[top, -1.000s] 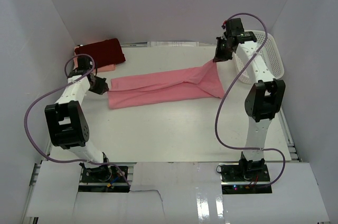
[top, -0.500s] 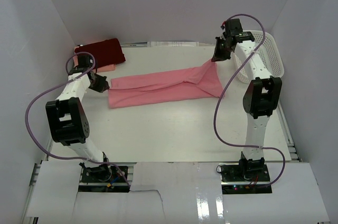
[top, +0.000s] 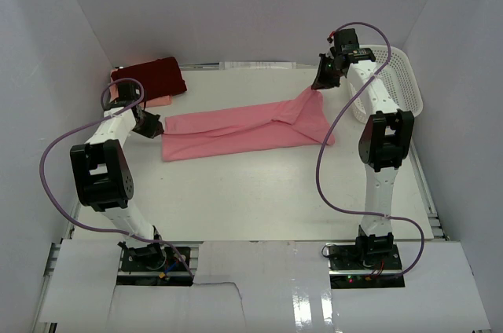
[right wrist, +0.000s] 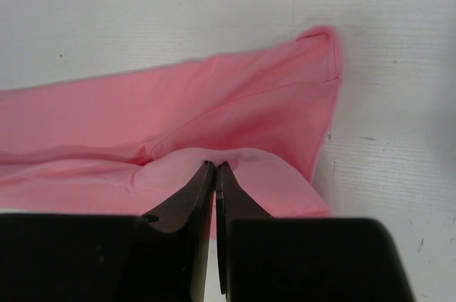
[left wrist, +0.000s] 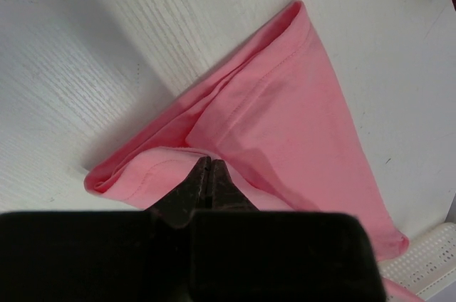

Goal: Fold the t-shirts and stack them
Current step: Fold the other side of the tshirt into a rectangle

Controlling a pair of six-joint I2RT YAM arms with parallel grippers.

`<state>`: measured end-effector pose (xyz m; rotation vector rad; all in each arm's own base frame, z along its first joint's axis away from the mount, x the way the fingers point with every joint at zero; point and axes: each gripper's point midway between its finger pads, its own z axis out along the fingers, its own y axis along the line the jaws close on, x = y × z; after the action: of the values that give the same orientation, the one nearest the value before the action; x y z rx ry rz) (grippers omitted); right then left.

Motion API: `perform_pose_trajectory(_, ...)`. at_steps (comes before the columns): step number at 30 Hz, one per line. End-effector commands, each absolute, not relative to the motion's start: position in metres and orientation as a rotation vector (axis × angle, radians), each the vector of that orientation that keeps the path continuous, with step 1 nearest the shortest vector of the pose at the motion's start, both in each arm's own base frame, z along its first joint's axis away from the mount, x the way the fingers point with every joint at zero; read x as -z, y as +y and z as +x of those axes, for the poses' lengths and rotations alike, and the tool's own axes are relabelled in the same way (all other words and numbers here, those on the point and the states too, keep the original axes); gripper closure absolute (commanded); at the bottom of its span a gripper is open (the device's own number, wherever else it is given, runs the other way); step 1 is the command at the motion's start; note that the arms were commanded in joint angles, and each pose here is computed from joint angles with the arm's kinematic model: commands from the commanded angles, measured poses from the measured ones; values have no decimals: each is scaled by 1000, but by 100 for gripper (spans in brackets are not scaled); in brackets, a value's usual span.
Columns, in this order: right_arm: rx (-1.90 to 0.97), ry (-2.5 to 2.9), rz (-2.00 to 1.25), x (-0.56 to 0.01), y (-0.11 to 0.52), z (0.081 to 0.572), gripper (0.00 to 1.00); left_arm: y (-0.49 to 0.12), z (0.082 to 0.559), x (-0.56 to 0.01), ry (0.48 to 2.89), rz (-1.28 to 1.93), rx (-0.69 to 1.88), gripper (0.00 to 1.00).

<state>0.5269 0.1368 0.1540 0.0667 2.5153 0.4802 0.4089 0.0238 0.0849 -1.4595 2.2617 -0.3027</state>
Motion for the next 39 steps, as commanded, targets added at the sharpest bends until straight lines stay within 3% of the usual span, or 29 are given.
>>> perform_pose_trajectory(1,-540,2397,48,-185,143,547,92,26,423,-99,2226,-1425,339,100)
perform_pose_trajectory(4,-556,2390,41,-185,145,548,92,26,424,-98,2231,-1413,345,100)
perform_pose_trajectory(5,-558,2388,40,-185,145,549,89,25,425,-98,2235,-1402,350,95)
perform_pose_trajectory(6,-558,2391,44,-184,144,549,79,25,426,-97,2240,-1394,353,80)
perform_pose_trajectory(7,-558,2388,47,-184,143,550,64,25,428,-99,2241,-1377,355,46)
perform_pose_trajectory(9,-565,2376,48,-186,144,552,56,25,429,-99,2243,-1366,358,24)
perform_pose_trajectory(10,-561,2370,51,-188,143,553,55,25,430,-101,2235,-1367,358,4)
perform_pose_trajectory(20,-486,2271,48,-222,127,536,50,69,435,-179,1992,-1246,147,2)
perform_pose_trajectory(25,-416,2468,62,-167,114,482,49,52,416,-182,2030,-1132,220,2)
perform_pose_trajectory(29,-349,2583,97,-132,101,442,38,36,400,-159,2145,-933,255,2)
perform_pose_trajectory(31,-344,2638,104,-113,98,425,37,18,391,-146,2205,-853,348,2)
perform_pose_trajectory(33,-340,2661,106,-106,97,416,32,12,389,-142,2204,-816,385,2)
perform_pose_trajectory(39,-302,2733,125,-78,90,397,31,-35,387,-136,2248,-613,697,2)
